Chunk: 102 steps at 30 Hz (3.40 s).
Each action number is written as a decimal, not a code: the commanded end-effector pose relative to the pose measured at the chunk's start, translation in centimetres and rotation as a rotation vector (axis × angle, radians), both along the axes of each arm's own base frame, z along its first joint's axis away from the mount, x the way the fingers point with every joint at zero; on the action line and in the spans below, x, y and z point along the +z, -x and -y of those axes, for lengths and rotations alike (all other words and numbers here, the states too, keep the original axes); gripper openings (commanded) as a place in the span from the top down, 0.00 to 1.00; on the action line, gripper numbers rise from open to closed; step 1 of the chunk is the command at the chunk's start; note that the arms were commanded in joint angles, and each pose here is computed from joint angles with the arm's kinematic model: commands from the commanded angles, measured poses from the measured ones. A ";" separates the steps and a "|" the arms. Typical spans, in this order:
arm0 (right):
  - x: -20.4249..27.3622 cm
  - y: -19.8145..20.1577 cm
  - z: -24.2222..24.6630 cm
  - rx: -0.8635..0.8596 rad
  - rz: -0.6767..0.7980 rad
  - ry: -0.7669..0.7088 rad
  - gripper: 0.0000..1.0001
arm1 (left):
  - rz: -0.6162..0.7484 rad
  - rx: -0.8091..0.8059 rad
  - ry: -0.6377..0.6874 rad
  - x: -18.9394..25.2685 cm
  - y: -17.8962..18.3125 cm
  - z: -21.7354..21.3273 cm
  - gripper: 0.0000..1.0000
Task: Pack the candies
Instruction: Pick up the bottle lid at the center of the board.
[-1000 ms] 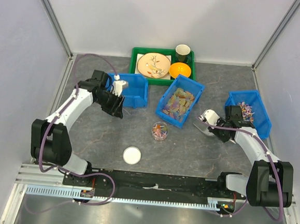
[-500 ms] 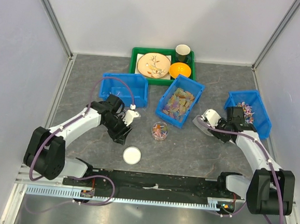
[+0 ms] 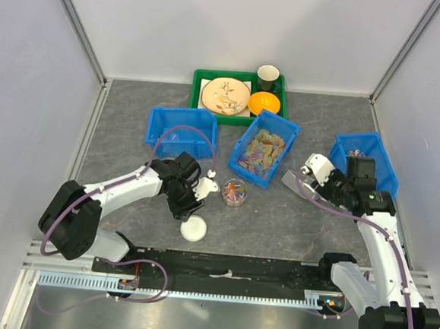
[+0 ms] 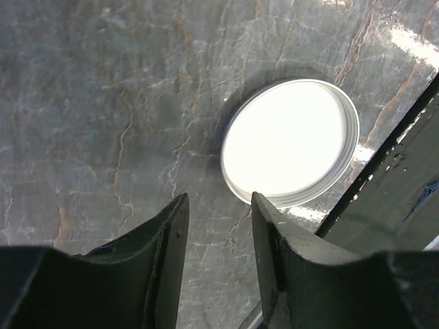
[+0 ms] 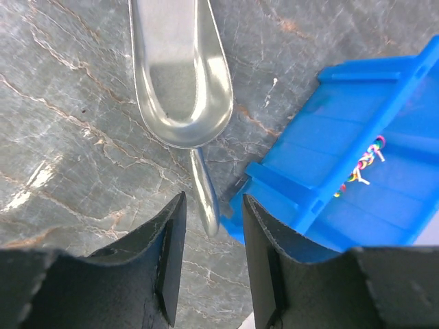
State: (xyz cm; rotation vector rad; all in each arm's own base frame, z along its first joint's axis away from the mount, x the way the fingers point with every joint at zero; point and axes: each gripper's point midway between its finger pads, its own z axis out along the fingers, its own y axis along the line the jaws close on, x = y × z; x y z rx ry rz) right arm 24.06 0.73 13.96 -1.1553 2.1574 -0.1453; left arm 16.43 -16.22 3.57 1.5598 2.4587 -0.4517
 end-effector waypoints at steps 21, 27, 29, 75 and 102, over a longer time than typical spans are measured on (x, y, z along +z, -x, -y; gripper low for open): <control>11.8 6.2 -7.0 0.560 0.184 -0.121 0.39 | -0.180 -0.125 -0.042 -1.8 2.4 3.0 0.99; 15.8 6.4 -9.4 0.716 0.270 -0.185 0.29 | -0.302 -0.180 0.090 2.6 3.6 5.7 0.99; 16.1 6.2 -9.7 0.727 0.263 -0.200 0.26 | -0.307 -0.201 0.118 4.0 3.5 6.4 0.99; 8.2 7.4 -30.4 1.061 0.266 0.045 0.87 | -0.566 -0.204 0.549 17.5 -0.1 11.5 0.99; 12.5 5.1 -26.7 0.892 0.052 -0.381 0.99 | 0.150 -0.358 0.830 26.1 -4.7 9.4 0.38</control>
